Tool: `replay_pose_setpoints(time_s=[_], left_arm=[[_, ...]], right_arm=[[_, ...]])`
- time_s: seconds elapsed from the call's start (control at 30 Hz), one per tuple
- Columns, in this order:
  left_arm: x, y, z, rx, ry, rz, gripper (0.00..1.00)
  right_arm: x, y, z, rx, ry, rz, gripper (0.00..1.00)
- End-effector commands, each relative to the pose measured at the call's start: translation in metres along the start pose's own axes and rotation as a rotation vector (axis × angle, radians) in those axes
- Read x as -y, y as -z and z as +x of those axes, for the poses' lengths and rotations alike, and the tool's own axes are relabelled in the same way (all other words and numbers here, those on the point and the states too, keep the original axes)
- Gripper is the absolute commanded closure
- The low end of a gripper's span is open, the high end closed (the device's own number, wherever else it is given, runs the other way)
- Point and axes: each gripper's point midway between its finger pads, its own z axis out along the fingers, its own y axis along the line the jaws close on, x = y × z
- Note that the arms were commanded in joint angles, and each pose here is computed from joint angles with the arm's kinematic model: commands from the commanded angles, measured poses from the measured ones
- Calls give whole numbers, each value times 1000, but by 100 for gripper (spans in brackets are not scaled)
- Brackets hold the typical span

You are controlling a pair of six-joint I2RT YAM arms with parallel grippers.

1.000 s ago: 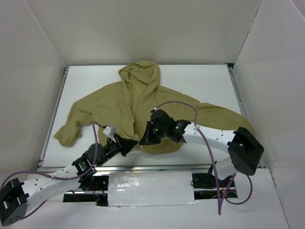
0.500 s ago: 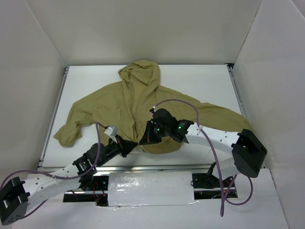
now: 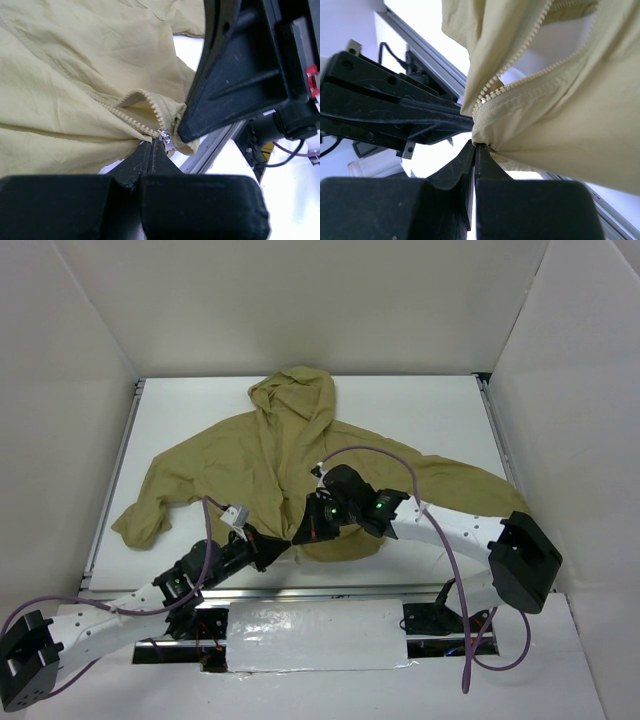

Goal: Zip up the jacket

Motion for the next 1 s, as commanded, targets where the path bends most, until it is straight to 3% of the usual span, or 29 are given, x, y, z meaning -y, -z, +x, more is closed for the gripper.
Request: replay_pose_setpoints(time_s=[0.0,0.3,0.77,0.87,0.97], left_arm=[[19,3,1,5,-17,114,100],[29,-1,14,-66,-37,179,100],[60,-6,37,-189,-81,365,100],[55,-8,39,-192,-80,341,100],[28,-16,42,-188,-52,186,100]], right_arm=[[-25,7,-19,51,45,-116,100],[-28,12,-32,56,40,-149,100],[1,6,-57,108,19,-57,100],[12,-2,-60,104,23,-27,100],[30,-13,-52,67,48,7,100]])
